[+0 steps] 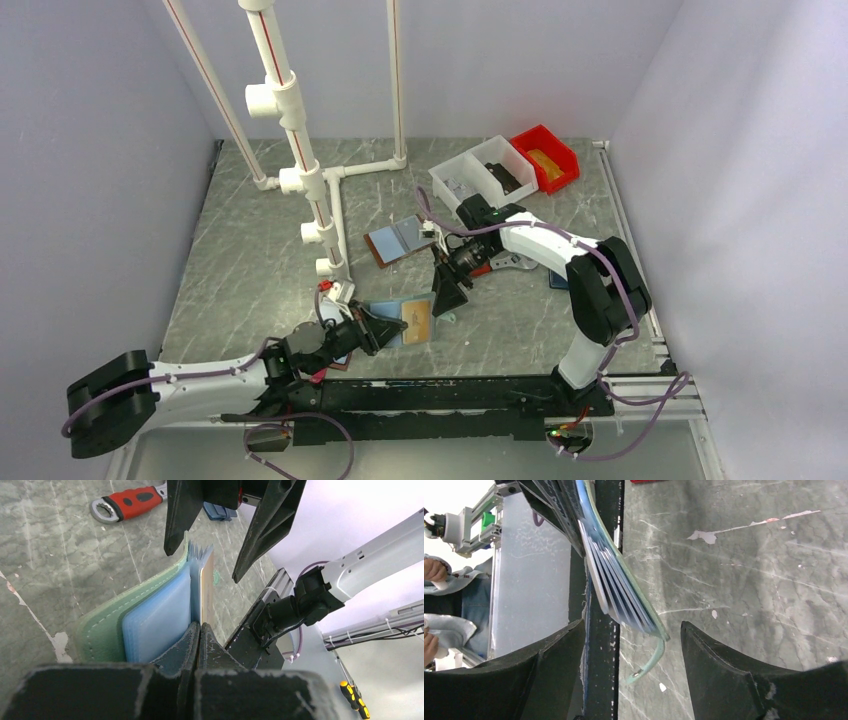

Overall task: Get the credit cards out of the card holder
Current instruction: Remove the credit card from the card holder.

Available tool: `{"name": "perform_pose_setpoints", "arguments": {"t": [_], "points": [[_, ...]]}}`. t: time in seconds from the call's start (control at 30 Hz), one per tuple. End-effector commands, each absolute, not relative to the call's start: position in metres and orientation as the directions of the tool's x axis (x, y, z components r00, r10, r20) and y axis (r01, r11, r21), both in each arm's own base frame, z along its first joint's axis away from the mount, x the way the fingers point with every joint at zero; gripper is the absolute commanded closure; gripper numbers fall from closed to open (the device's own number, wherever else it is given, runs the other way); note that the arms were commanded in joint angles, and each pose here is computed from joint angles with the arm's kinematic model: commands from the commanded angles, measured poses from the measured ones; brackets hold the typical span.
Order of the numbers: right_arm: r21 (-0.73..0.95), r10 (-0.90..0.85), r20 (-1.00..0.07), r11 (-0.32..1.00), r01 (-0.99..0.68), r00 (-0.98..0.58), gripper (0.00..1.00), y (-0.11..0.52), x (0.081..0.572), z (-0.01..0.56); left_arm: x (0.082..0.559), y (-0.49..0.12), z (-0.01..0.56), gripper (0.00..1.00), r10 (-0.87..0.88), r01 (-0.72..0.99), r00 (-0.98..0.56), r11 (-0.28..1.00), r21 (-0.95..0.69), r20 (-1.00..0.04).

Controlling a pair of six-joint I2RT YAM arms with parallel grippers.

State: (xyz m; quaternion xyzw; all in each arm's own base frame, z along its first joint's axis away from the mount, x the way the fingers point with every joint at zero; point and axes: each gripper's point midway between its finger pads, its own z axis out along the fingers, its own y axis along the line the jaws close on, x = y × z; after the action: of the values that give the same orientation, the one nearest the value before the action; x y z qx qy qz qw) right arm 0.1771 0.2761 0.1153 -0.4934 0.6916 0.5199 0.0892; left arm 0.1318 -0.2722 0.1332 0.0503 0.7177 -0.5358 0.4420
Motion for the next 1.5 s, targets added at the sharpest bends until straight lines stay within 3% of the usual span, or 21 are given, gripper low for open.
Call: {"name": "perform_pose_setpoints", "arguments": {"t": [0.0,0.23,0.63,0.97,1.2,1.47], "points": [[0.614,-0.551,-0.687,-0.095,-0.783,-0.473,0.29,0.282,0.173,0.134,0.126,-0.277,0.152,1.00,-0.424,0.614,-0.573,0.345,-0.709,-0.702],[0.616,-0.545,-0.695,-0.116,-0.779,-0.468,0.35,0.282,0.170,0.136,0.123,-0.279,0.159,1.00,-0.427,0.632,-0.569,0.320,-0.706,-0.703],[0.609,-0.522,-0.734,-0.224,-0.761,-0.434,0.70,0.282,0.155,0.151,0.122,-0.272,0.159,1.00,-0.438,0.632,-0.561,0.321,-0.705,-0.703],[0.610,-0.508,-0.743,-0.246,-0.753,-0.436,0.72,0.283,0.151,0.157,0.119,-0.273,0.165,1.00,-0.434,0.646,-0.560,0.305,-0.700,-0.706],[0.655,-0.501,-0.711,-0.216,-0.724,-0.494,0.83,0.290,0.153,0.158,0.115,-0.280,0.167,1.00,-0.412,0.674,-0.558,0.282,-0.683,-0.720],[0.681,-0.488,-0.699,-0.227,-0.697,-0.524,0.83,0.292,0.152,0.162,0.113,-0.284,0.188,1.00,-0.454,0.708,-0.537,0.217,-0.672,-0.711]]}}
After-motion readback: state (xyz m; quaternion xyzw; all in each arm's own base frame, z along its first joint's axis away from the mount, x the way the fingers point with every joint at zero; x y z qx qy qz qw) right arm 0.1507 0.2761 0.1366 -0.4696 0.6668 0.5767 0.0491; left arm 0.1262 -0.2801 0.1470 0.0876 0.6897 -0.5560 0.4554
